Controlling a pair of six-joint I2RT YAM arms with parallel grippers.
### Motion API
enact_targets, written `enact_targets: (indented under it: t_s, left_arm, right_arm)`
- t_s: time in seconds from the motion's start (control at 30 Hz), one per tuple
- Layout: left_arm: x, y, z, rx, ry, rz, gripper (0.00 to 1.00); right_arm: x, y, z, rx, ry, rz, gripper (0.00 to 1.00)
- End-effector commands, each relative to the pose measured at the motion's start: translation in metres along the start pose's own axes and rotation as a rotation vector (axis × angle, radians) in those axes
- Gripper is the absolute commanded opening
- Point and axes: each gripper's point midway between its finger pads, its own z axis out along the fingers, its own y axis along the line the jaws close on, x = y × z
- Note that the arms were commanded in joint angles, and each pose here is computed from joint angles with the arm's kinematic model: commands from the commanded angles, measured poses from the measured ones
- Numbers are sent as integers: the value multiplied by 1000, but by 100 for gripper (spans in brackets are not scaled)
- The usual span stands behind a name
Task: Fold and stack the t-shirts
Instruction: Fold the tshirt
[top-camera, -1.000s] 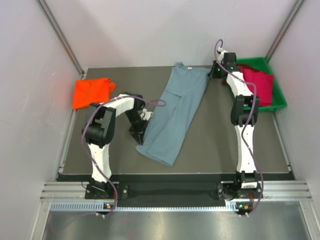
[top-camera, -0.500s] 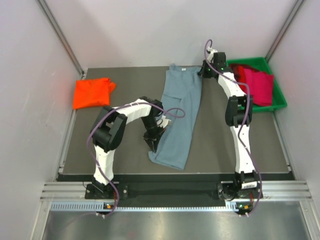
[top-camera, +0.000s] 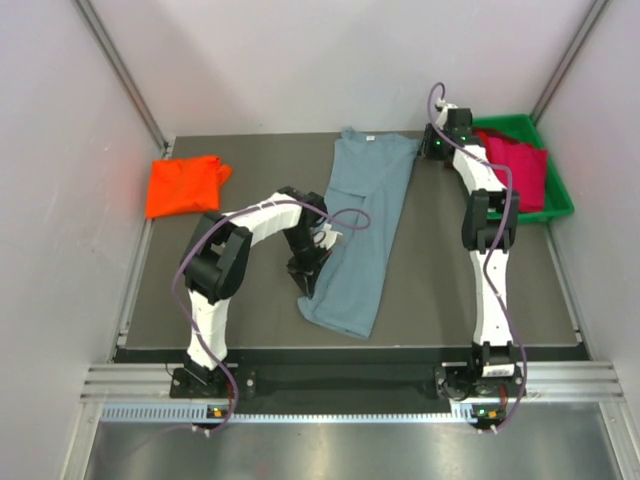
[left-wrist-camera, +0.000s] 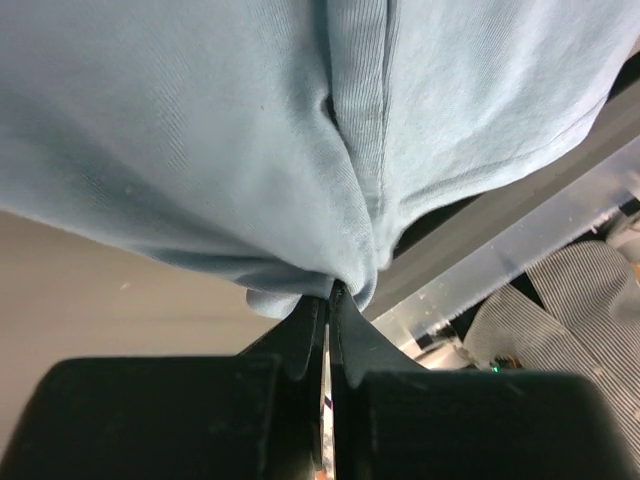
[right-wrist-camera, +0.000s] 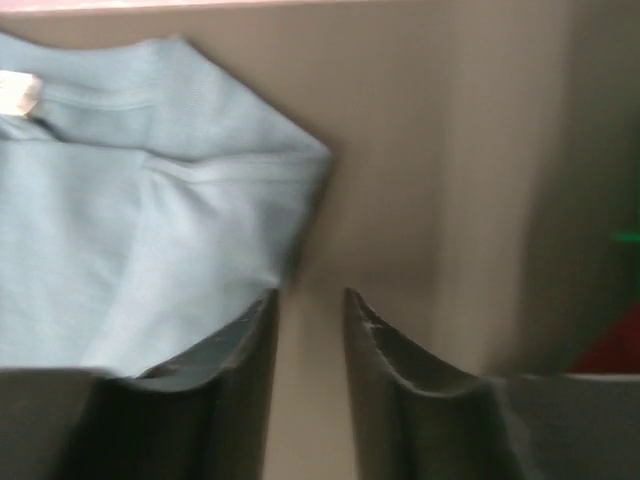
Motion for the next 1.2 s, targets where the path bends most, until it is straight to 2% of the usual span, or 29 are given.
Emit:
enact_targets:
  t_s: [0.0,0.03,0.07,0.1,0.13,0.17,0.23,0.33,0.4,0.43,0.47,0.5,0.57,0.6,0.8,0.83,0.87,0.9,1.0,1.03,1.07,1.13,1.17]
  left_arm:
    - [-23,7,-22,-38,-74,28,0]
    - [-29,11,-28,-49,-93,23,9]
    - [-40,15,-35,-72,-122,30,23]
    - [-44,17,-41,-72,-135,35,31]
    - [-49,18,-45,-75,-150,46,42]
    - [-58,21,-54,-78,-183,54,45]
    - [-64,25,-63,-66,-208,51,48]
    - [-91,34,-107,-53,-338,65,53]
    - [-102,55,-134,-51,-398,42,54]
    - [-112,49,-164,-23,-467,71,55]
    - [-122,59,-172,-3,-500,53,55]
    - [-127,75,-194,-2,-574,29,55]
    - [-143,81,-238,-7,-742,49,56]
    - [-141,95,-257,-5,-798,25,56]
    - [-131,97,-339,15,-1041,89,57]
    - [-125,107,-353,10,-1086,73,57]
    - [-119,99,-371,30,-1140,62,57]
    - [-119,105,-399,-4,-1237,97,56]
    - [-102,94,-453,30,-1420,63,52]
    - [-95,83,-484,-9,-1537,115,50]
    - [-90,78,-499,38,-1592,59,50]
    - [-78,64,-531,42,-1711,85,54]
    - [-74,58,-539,41,-1731,99,71]
  right_arm:
    - [-52,2,-44,26,-92,-68,36]
    - [-53,3,-46,23,-90,-72,52]
    - [-59,7,-53,13,-101,-76,60]
    - [-63,9,-57,6,-107,-79,70]
    - [-66,12,-61,-3,-114,-79,72]
    - [-75,19,-69,-27,-132,-87,75]
    - [-80,23,-77,-37,-140,-83,75]
    - [-92,37,-101,-64,-154,-81,76]
    - [-92,43,-112,-81,-146,-78,76]
    - [-83,44,-114,-89,-120,-74,76]
    - [-90,51,-127,-108,-134,-88,76]
    - [-88,53,-132,-111,-125,-92,76]
    - [-84,58,-146,-119,-116,-98,77]
    - [-83,59,-151,-121,-115,-101,77]
    - [-81,69,-181,-130,-108,-117,77]
    - [-80,72,-188,-132,-110,-120,78]
    - [-79,75,-192,-134,-108,-128,78]
    - [-77,76,-196,-133,-106,-133,78]
    - [-70,84,-212,-131,-103,-161,79]
    - [-66,87,-220,-133,-100,-163,79]
    - [-64,87,-225,-129,-101,-162,79]
    - [-61,89,-236,-124,-103,-163,80]
    - [-60,91,-240,-124,-103,-164,80]
